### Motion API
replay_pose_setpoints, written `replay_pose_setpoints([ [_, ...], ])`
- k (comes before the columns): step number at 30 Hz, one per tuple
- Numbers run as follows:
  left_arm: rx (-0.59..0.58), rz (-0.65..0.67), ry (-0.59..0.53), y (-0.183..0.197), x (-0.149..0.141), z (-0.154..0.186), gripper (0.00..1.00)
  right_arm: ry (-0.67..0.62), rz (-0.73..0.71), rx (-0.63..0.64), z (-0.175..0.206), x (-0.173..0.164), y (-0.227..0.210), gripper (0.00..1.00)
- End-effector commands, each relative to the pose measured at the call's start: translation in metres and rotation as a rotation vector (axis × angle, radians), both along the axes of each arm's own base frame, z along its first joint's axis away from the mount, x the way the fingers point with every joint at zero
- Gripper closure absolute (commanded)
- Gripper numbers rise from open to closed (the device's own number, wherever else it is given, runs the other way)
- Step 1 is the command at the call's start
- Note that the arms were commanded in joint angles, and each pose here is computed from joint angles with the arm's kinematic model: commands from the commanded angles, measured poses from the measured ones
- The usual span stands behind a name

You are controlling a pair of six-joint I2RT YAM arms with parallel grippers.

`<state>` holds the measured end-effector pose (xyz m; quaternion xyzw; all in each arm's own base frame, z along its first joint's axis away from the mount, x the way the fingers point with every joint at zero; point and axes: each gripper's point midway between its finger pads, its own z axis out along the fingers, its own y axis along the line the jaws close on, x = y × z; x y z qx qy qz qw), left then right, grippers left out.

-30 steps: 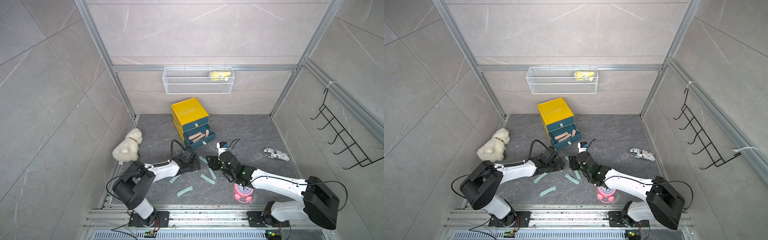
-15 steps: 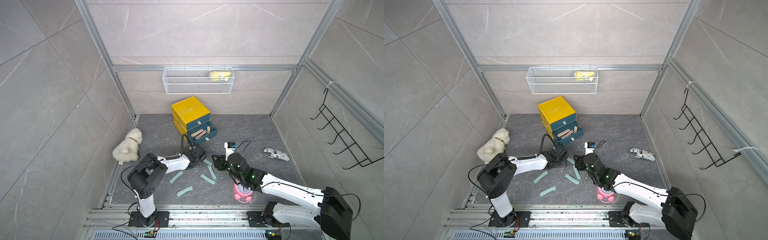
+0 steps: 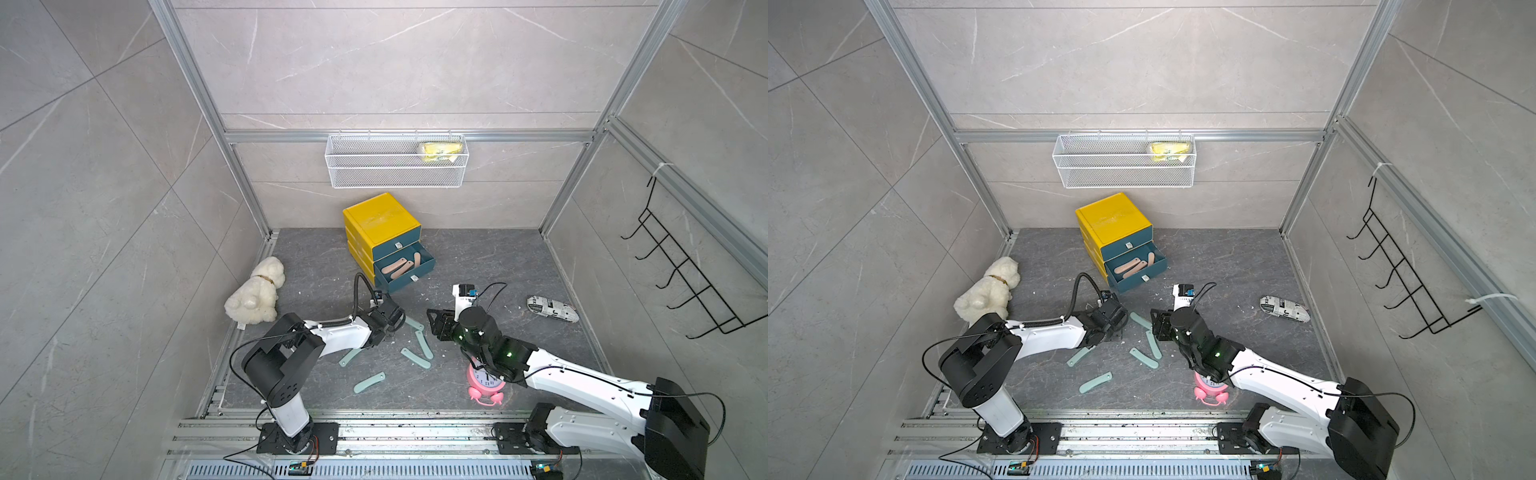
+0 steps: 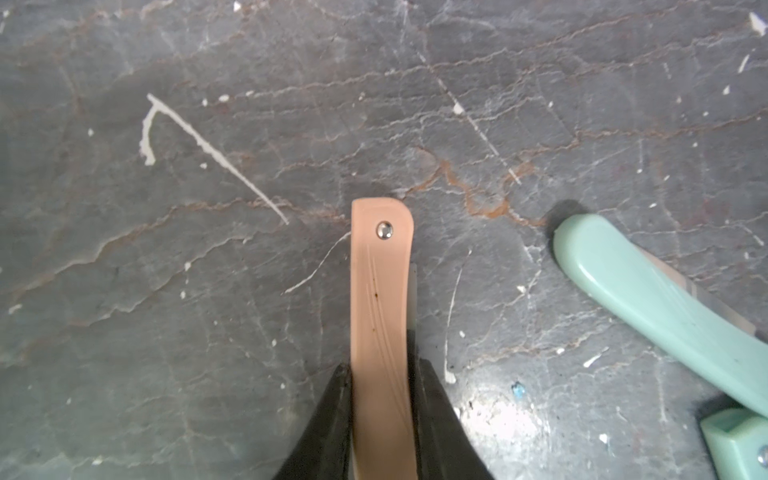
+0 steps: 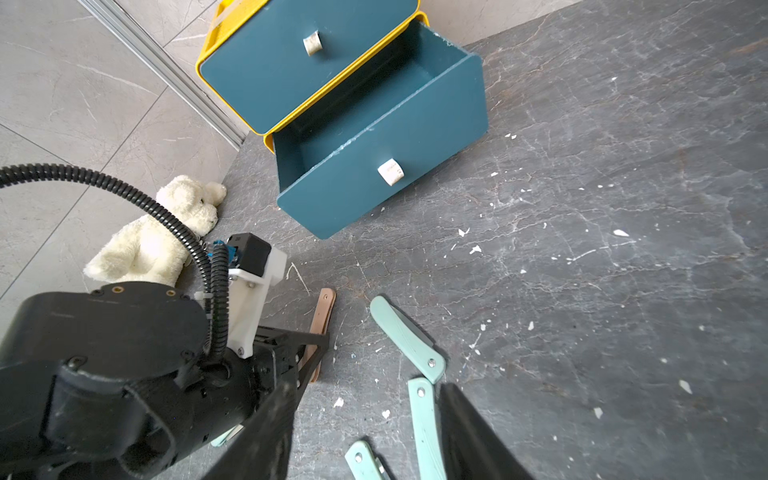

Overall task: Place the fruit knives into the drawer by color
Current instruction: Pick up the fruit knife from the center of the board, then place the fruit knife in the drawer.

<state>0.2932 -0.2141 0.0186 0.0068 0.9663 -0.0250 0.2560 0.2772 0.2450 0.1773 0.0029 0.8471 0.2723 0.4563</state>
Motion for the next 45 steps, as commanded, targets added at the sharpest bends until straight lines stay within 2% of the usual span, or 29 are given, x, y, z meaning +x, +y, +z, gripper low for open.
replay_pose_setpoints([
  [1,0.083,-0.022,0.136,0.027,-0.034,-0.013,0.76,0.007,-0.021,-0.003,-0.002,0.004,-0.002,0.42],
  [8,0.038,-0.039,0.035,0.027,-0.029,0.043,0.77,0.009,-0.021,-0.001,-0.001,0.006,0.001,0.42],
  [17,-0.049,-0.131,-0.136,0.006,-0.031,0.148,0.77,0.017,-0.05,0.018,0.0,0.013,-0.002,0.42],
  [20,-0.087,-0.165,-0.2,-0.011,-0.018,0.183,0.77,0.024,-0.06,0.024,0.0,0.018,-0.005,0.42],
  [25,-0.085,-0.223,-0.293,-0.048,0.029,0.223,0.77,0.033,-0.069,0.023,-0.001,0.022,-0.009,0.43],
  [29,-0.108,-0.223,-0.293,-0.065,0.078,0.224,0.77,0.035,-0.075,0.019,0.001,0.022,-0.012,0.42],
  [35,-0.057,-0.213,-0.278,-0.073,0.125,0.206,0.78,0.032,-0.079,0.016,0.003,0.02,-0.018,0.42],
  [41,-0.022,-0.176,-0.25,-0.059,0.155,0.179,0.79,0.033,-0.075,0.015,0.003,0.02,-0.018,0.42],
  [45,0.016,-0.153,-0.188,-0.044,0.162,0.153,0.79,0.033,-0.074,0.014,0.003,0.021,-0.017,0.43],
])
